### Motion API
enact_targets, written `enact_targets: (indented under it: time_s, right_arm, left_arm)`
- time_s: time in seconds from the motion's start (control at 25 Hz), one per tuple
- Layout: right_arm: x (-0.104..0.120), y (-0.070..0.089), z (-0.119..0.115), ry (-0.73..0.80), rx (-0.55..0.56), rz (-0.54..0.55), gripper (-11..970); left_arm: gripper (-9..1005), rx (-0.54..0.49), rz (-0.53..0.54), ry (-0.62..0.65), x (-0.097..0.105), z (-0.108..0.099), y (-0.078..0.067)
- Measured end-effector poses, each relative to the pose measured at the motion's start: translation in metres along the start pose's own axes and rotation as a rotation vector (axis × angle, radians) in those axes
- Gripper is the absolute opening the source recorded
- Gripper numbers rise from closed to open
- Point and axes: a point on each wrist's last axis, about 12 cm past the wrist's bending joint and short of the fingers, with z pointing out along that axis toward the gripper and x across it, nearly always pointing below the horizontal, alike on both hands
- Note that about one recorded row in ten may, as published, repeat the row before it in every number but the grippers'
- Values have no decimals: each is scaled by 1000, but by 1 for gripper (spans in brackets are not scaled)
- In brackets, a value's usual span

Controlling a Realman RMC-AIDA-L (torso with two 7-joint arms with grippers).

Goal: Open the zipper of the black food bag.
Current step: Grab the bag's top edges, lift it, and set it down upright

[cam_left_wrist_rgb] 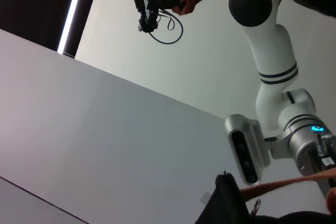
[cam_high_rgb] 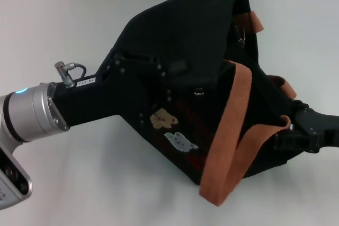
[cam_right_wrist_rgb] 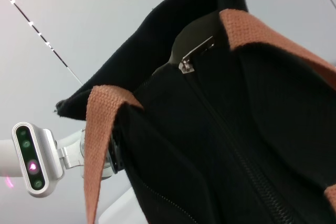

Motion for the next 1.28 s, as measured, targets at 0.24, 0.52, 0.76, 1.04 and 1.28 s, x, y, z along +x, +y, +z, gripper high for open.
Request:
enact_targets:
  time_s: [0.24, 0.52, 0.76, 1.04, 1.28]
  right_arm:
    - [-8, -9, 24, 42, 25, -20, 777]
    - [-43, -23, 98, 155, 2, -88, 774]
    - [-56, -22, 118, 205, -23, -132, 772]
    - [-33, -13, 55, 62, 3, -206, 770]
    - [-7, -1, 13, -108, 81, -389, 767]
  left_arm:
    - [103, -39, 48, -18, 0, 1, 8]
    - [102, -33, 118, -26, 1, 5, 10]
    - [102, -10, 104, 3, 3, 4, 4]
    - [102, 44, 87, 49, 7, 5, -6]
    - [102, 50, 86, 59, 8, 5, -6]
